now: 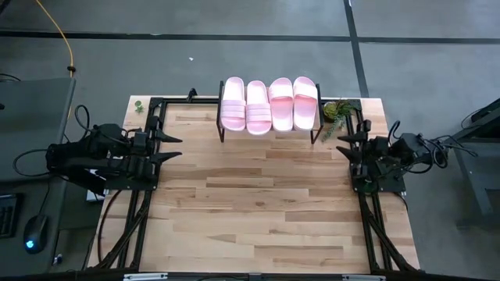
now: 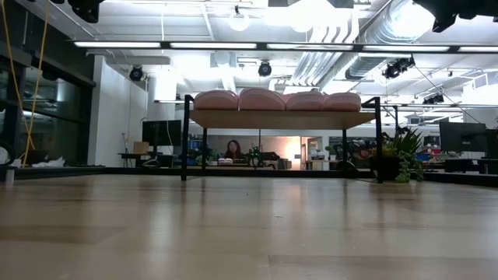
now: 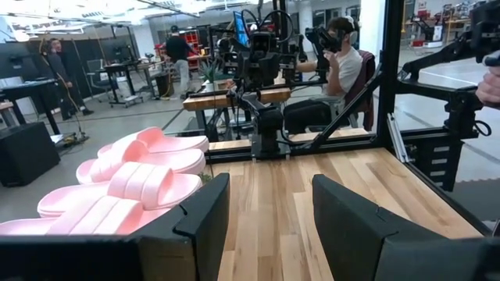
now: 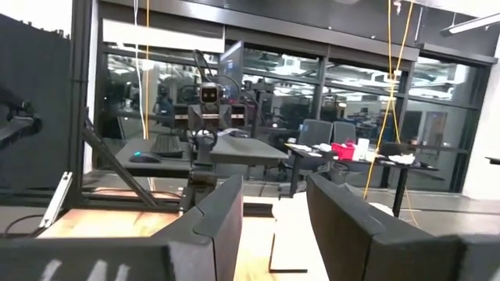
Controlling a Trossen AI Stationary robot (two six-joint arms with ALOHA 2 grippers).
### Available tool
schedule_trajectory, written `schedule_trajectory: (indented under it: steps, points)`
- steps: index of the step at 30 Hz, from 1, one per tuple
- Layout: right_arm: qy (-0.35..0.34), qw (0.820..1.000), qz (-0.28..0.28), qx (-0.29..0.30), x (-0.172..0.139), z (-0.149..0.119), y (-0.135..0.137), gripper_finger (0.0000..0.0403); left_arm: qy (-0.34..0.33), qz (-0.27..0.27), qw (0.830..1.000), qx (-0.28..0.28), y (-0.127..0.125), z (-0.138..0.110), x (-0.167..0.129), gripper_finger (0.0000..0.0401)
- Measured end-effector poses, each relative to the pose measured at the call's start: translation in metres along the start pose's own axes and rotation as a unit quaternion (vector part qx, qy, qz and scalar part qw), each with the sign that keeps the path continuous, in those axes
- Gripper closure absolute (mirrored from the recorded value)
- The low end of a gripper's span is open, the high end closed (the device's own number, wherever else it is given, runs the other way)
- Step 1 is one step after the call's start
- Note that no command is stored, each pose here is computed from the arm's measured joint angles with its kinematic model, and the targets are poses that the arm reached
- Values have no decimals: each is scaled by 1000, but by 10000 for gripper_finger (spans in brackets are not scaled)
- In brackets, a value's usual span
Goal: Pick and place slides into the shelf
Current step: Return to Home Position
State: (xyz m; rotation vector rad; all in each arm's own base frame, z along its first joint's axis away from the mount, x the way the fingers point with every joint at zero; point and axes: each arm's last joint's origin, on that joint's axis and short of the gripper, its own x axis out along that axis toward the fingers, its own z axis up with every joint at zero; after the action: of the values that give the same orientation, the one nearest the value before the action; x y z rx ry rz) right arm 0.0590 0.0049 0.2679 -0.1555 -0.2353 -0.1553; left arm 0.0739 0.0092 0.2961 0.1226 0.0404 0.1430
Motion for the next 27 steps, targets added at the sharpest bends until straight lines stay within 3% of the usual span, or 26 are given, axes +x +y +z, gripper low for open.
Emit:
schedule_trajectory:
  steps: [15, 20, 27]
  points:
    - [5, 1000, 3, 7, 4, -12, 5, 269, 0, 0, 1000, 0, 0, 0, 0, 235]
    - [33, 997, -72, -1, 6, -24, 1, 269, 0, 0, 1000, -1, 0, 0, 0, 235]
    - [11, 1000, -27, 2, 8, -22, -3, 269, 5, -1, 1000, 0, 0, -1, 0, 235]
